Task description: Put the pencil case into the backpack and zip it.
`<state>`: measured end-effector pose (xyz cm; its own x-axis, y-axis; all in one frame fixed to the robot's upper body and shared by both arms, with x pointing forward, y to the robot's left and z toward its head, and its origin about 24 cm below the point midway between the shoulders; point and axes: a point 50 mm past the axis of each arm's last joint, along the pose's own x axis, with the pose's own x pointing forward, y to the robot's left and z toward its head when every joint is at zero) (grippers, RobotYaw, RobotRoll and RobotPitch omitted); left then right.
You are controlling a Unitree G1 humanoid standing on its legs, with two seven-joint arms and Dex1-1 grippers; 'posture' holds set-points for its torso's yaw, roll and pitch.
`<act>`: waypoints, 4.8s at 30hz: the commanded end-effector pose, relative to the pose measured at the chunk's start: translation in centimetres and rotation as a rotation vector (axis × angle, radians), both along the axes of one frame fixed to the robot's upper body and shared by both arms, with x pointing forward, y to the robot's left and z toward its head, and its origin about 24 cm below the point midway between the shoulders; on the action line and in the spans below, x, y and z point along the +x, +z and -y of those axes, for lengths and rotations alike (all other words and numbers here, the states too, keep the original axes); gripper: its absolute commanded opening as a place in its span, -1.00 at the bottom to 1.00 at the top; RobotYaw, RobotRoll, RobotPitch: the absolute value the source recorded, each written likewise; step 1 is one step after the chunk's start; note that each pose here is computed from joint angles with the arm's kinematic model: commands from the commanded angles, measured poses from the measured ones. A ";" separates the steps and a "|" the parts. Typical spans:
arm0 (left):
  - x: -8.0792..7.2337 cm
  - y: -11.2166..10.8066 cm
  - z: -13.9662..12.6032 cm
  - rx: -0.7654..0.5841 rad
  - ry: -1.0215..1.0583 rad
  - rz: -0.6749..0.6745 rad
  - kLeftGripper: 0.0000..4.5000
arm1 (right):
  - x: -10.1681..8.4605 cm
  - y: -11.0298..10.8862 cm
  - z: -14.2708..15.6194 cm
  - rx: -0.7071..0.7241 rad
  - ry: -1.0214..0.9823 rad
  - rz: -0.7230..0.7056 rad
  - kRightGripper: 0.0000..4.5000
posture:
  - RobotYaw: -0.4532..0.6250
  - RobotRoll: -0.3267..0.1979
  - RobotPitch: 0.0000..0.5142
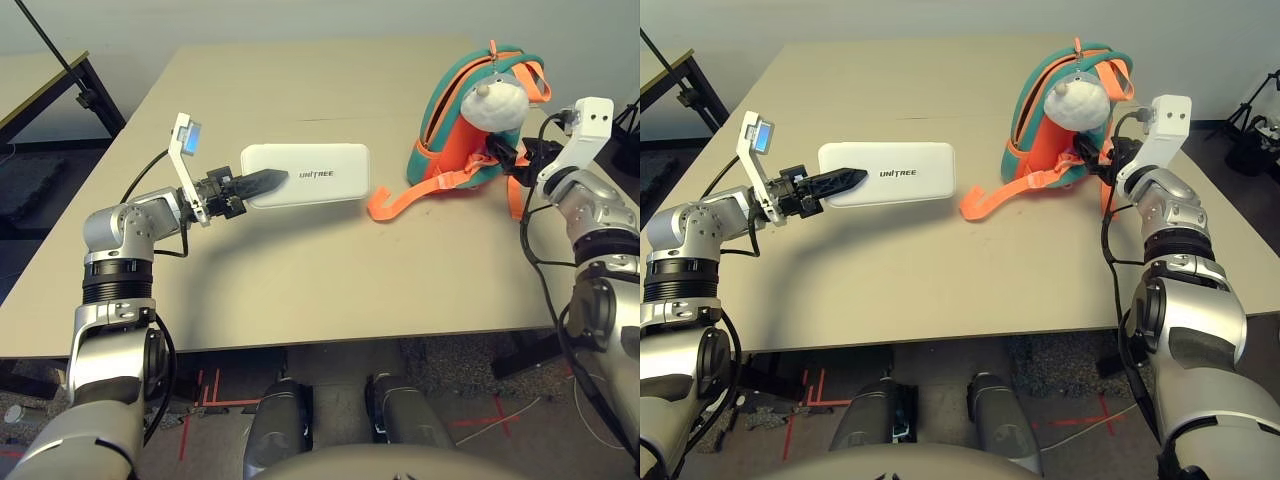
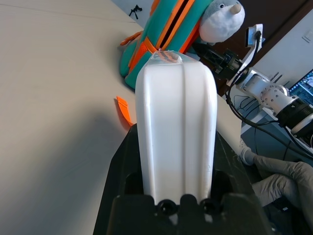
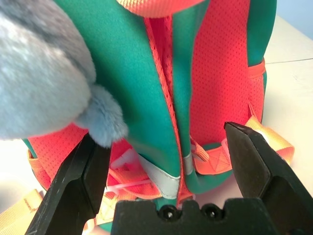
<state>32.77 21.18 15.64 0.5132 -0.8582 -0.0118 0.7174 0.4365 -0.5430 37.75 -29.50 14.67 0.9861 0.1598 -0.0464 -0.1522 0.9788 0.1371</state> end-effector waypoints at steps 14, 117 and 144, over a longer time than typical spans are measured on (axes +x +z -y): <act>-0.2 0.8 -0.1 -0.029 -0.012 0.034 -0.39 | 0.3 -0.5 -0.8 0.001 0.024 -0.006 -0.99 | -0.37 0.25 -0.87; 3.0 9.0 1.1 0.286 -0.275 0.415 -0.39 | -11.4 3.3 -7.1 0.093 0.726 0.025 -1.00 | -0.51 0.25 -0.75; 2.9 8.7 3.0 0.209 -0.342 0.410 -0.39 | -11.2 2.8 -7.5 0.101 0.737 0.017 -1.00 | -0.50 0.25 -0.86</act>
